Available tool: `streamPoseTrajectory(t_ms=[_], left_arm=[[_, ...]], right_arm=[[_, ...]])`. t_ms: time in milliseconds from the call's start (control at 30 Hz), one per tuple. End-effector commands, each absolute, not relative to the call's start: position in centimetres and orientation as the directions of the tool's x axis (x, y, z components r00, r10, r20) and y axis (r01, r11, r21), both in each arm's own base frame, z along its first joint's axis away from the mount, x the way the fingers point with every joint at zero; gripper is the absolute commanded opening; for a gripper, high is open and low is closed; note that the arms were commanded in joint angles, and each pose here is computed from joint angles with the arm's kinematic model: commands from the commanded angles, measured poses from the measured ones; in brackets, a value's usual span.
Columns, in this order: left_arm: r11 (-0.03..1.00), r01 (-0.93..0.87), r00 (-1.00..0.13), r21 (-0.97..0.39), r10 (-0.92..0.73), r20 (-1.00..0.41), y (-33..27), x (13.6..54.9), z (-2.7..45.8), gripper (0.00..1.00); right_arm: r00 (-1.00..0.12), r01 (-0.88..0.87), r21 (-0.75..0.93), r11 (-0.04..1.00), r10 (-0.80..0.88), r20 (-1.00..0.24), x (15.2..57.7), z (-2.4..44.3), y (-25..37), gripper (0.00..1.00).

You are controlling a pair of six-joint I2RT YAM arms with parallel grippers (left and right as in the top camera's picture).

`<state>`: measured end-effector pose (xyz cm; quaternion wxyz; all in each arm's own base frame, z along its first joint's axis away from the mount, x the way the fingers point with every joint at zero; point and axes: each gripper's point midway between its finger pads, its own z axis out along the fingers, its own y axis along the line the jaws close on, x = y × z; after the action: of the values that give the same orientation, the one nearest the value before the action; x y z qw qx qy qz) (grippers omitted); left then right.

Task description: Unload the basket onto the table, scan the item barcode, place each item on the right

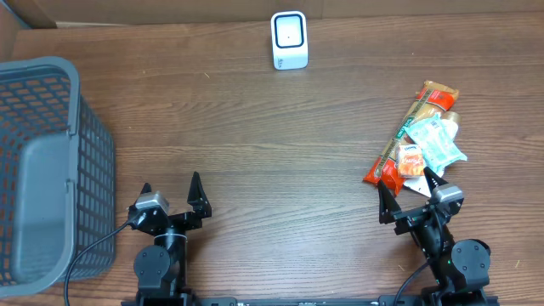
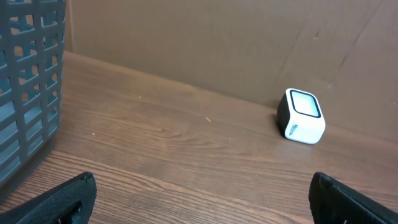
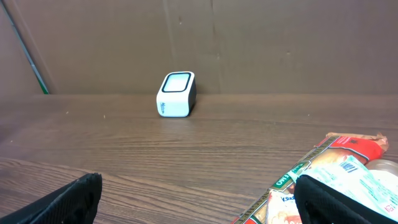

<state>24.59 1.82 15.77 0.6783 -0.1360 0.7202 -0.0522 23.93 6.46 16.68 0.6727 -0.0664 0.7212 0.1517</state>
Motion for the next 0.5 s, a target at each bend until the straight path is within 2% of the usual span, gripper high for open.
streamPoseTrajectory(t_ms=[0, 467], left_arm=[[0.951, -0.143, -0.044, -0.273, -0.281, -0.959, 2.05, 24.59, 15.5, 1.0], [0.951, -0.143, -0.044, -0.273, -0.281, -0.959, 2.05, 24.59, 15.5, 1.0]], right_arm=[[-0.086, -0.299, 0.132, 0.945, 0.111, -0.99, 23.94, 16.45, 6.49, 1.0], [-0.086, -0.299, 0.132, 0.945, 0.111, -0.99, 23.94, 16.45, 6.49, 1.0]])
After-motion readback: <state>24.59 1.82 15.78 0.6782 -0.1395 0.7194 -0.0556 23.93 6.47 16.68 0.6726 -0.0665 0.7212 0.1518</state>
